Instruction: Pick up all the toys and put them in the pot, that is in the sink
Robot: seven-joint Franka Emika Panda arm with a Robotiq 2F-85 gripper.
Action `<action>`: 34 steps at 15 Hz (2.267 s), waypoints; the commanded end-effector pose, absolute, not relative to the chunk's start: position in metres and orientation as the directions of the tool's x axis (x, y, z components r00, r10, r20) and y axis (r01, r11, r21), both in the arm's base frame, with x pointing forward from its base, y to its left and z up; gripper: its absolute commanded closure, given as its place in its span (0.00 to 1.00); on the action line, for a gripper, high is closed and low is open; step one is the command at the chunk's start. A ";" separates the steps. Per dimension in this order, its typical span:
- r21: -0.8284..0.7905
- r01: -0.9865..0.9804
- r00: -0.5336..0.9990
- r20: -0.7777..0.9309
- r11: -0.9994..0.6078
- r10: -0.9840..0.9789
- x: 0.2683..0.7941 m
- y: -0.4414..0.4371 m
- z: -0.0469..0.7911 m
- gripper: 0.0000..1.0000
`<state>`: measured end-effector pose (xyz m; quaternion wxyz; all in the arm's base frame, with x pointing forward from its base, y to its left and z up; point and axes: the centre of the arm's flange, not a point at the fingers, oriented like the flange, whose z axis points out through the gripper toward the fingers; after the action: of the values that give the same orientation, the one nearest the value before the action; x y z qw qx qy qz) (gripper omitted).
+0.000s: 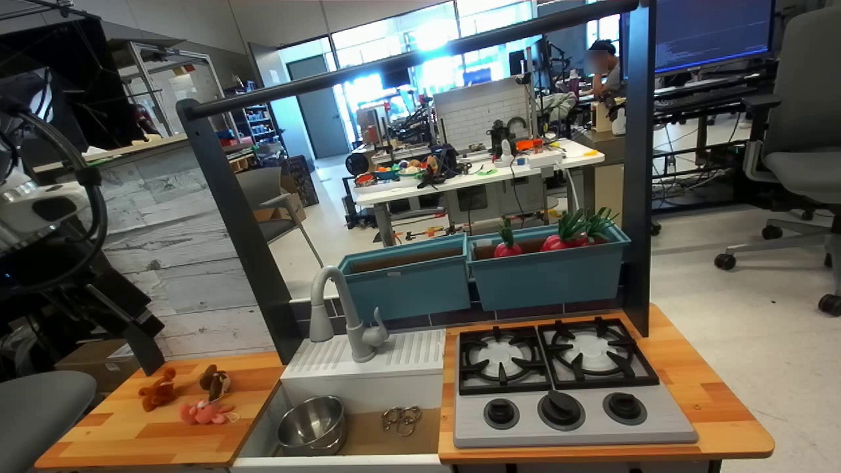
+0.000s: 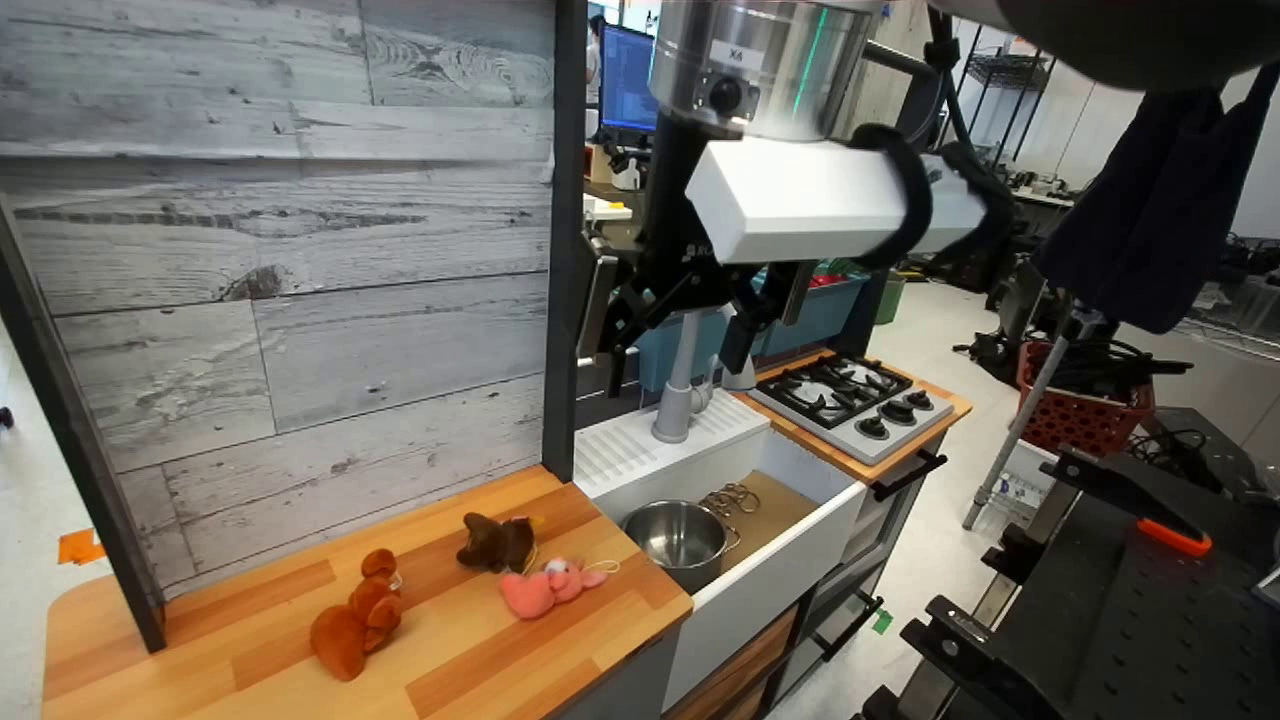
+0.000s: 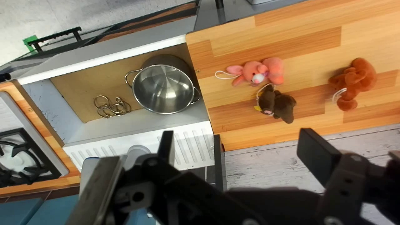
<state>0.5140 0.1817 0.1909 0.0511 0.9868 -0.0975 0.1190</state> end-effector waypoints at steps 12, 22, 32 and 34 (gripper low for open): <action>-0.042 -0.228 0.973 0.010 -0.973 -0.229 0.625 0.208 0.149 0.00; 0.007 -0.030 0.999 -0.024 -1.000 -0.031 0.656 0.317 0.044 0.00; 0.006 -0.033 0.999 0.014 -0.999 -0.033 0.622 0.319 0.015 0.00; 0.000 -0.036 0.999 0.008 -0.999 -0.036 0.616 0.330 0.003 0.12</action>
<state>0.6193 0.3158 0.0206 0.0087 0.9997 -0.0210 -0.0019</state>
